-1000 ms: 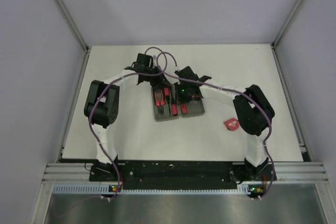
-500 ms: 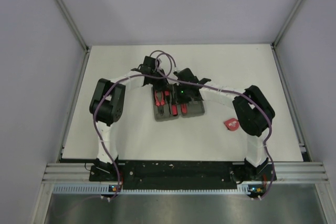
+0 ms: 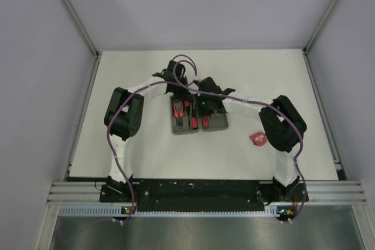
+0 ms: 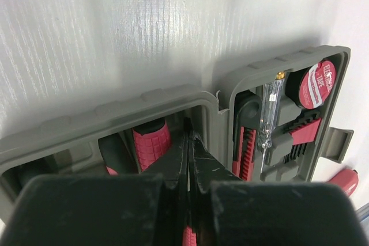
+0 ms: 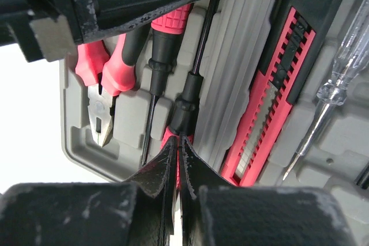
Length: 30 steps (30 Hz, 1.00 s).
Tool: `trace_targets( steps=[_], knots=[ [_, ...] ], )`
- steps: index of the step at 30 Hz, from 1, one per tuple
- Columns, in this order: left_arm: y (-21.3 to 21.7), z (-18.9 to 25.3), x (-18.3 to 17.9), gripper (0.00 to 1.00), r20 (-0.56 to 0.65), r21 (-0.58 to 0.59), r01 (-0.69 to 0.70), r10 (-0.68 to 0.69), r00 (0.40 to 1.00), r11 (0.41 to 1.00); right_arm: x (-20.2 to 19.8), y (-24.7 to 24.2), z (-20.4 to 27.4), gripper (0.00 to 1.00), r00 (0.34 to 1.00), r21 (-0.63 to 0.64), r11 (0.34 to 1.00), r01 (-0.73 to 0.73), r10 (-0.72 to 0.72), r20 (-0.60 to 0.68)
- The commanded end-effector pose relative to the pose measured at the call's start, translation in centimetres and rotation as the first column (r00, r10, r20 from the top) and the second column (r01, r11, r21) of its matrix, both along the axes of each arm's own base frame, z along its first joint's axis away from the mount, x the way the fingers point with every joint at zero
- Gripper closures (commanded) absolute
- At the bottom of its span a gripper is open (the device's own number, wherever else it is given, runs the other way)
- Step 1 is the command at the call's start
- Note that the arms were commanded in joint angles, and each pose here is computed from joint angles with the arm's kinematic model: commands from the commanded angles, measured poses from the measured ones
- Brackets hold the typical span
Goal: Pack the tool kit
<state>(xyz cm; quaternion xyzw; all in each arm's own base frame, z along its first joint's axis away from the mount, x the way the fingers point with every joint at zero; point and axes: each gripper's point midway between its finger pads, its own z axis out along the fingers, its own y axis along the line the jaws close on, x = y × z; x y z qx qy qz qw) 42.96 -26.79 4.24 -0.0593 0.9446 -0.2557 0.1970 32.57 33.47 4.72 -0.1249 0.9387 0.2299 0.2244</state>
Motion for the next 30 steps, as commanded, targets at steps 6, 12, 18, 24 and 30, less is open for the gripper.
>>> trace_targets(
  steps=[6,12,18,24,30],
  knots=[
    [1.2,-4.1,-1.6,1.00,-0.117,0.174,-0.021,0.042,0.992,0.985,-2.0,-1.1,-4.5,1.00,0.997,-0.112,0.994,-0.019,0.010,-0.078],
    [0.5,-3.0,-1.4,1.00,-0.109,0.154,-0.007,0.024,0.994,0.988,-1.7,-0.9,-3.5,1.00,0.998,-0.098,0.995,-0.007,0.001,-0.066],
    [-1.2,3.9,0.9,0.85,0.022,0.046,0.001,-0.002,1.000,0.999,0.7,0.5,2.7,1.00,0.998,-0.011,0.999,0.039,-0.038,0.059],
    [-1.2,10.1,1.9,0.72,0.133,-0.038,0.006,0.000,0.991,0.999,2.6,-0.4,8.2,0.94,0.975,0.047,0.991,0.127,-0.133,0.176],
    [0.8,11.6,1.2,0.69,0.167,-0.033,0.001,0.004,0.986,0.999,3.4,-6.9,9.5,0.78,0.925,0.005,0.947,0.321,-0.314,0.214]
  ],
)
